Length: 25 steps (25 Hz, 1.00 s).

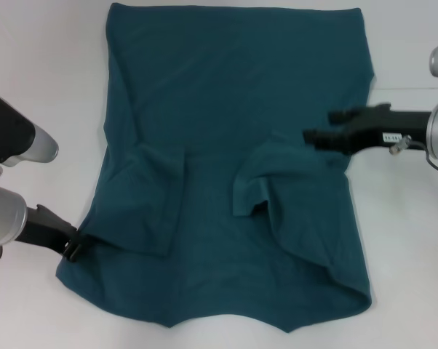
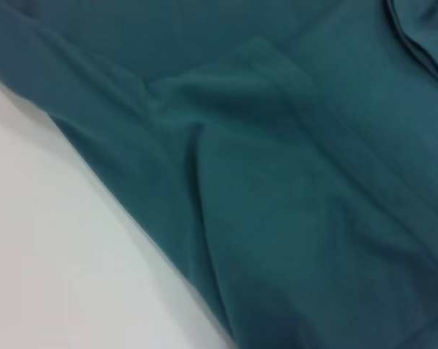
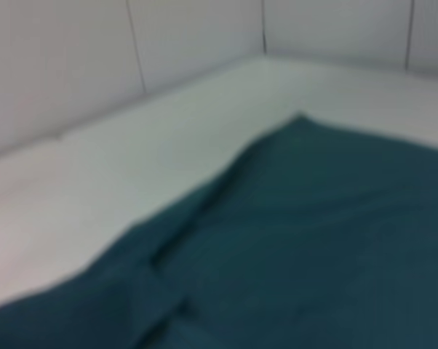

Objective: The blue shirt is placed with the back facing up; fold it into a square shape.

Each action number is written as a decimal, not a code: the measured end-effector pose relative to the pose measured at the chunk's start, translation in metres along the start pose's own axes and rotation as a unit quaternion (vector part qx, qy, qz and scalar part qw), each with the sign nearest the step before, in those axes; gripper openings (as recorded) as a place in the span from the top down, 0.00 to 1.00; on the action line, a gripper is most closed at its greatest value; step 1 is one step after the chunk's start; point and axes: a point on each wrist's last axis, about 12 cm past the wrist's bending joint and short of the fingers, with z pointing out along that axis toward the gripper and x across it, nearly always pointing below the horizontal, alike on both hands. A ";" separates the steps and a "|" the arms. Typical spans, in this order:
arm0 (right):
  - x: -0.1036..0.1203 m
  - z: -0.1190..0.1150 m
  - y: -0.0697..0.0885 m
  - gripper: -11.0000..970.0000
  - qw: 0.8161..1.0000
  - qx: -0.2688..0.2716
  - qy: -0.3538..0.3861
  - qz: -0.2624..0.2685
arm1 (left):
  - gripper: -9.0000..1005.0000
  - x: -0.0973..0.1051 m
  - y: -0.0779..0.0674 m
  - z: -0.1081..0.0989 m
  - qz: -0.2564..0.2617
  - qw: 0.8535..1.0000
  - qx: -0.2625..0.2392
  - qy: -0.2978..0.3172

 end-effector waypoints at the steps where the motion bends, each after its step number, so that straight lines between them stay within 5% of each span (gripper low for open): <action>1: -0.001 -0.002 0.002 0.29 1.000 -0.001 0.016 0.004 | 0.94 0.000 -0.001 0.000 -0.001 1.000 0.001 0.001; 12: 0.028 -0.038 0.042 0.29 0.986 -0.041 0.139 0.081 | 0.94 0.008 -0.008 0.001 -0.003 1.000 0.023 0.020; 25: 0.066 -0.050 0.063 0.29 0.967 -0.055 0.207 0.136 | 0.94 0.010 -0.010 -0.003 -0.003 0.999 0.030 0.019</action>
